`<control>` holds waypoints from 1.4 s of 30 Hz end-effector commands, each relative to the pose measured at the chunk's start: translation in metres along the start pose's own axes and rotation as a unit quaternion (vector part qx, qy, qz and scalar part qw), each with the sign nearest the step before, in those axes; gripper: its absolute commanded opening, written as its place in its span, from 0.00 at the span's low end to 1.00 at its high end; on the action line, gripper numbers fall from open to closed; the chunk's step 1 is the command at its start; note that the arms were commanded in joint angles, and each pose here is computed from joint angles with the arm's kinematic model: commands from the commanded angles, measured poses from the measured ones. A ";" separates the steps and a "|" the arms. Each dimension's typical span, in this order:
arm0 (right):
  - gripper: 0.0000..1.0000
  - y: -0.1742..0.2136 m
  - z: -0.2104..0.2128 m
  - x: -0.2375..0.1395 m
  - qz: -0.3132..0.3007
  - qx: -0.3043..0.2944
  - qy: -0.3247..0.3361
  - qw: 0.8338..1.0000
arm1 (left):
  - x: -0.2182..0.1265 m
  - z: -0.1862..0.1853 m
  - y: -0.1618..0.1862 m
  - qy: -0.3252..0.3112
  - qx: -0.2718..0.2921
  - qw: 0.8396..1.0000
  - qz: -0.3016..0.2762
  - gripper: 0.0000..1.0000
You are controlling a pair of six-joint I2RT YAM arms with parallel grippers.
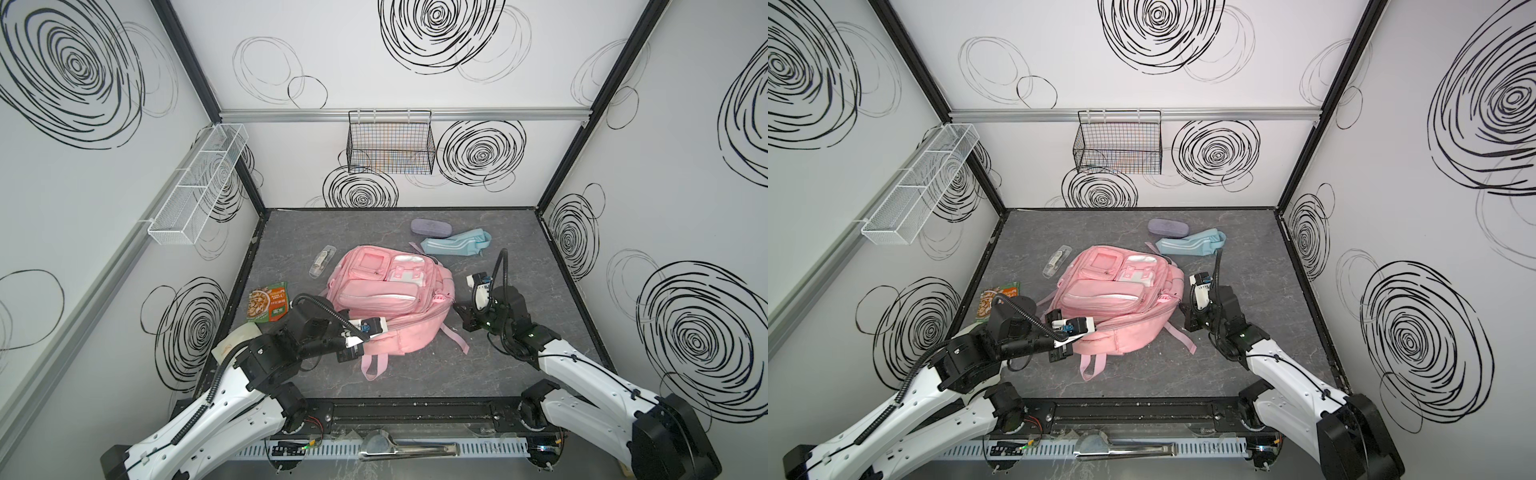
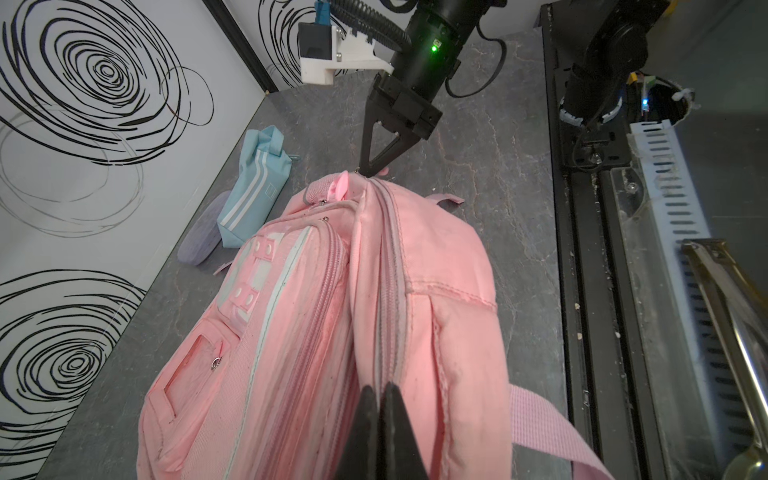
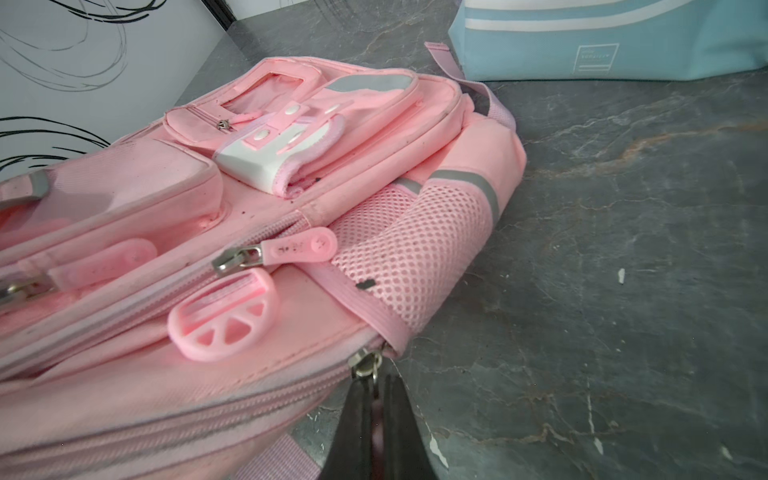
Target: Pack the student bag
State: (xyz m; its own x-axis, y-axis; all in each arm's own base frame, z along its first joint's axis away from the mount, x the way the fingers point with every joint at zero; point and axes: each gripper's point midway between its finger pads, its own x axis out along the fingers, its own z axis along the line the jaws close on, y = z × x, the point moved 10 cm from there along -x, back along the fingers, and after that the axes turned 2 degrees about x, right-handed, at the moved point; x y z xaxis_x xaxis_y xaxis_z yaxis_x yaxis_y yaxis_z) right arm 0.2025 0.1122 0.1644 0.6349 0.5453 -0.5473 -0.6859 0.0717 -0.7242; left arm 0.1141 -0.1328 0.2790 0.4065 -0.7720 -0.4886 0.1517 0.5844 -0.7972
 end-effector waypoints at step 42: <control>0.59 -0.041 -0.031 0.004 -0.063 -0.069 -0.020 0.995 | 0.069 0.051 -0.017 -0.052 -0.270 0.961 0.016 0.53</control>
State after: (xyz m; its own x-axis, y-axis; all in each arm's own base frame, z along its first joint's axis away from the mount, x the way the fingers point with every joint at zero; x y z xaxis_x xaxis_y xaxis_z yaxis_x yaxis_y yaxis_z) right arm 0.2333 0.0829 0.1625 0.6655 0.5374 -0.5181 -0.6474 0.0701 -0.7589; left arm 0.1751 -0.1823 0.2655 0.4415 -0.7446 -0.5006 -0.2947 0.4066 -0.8647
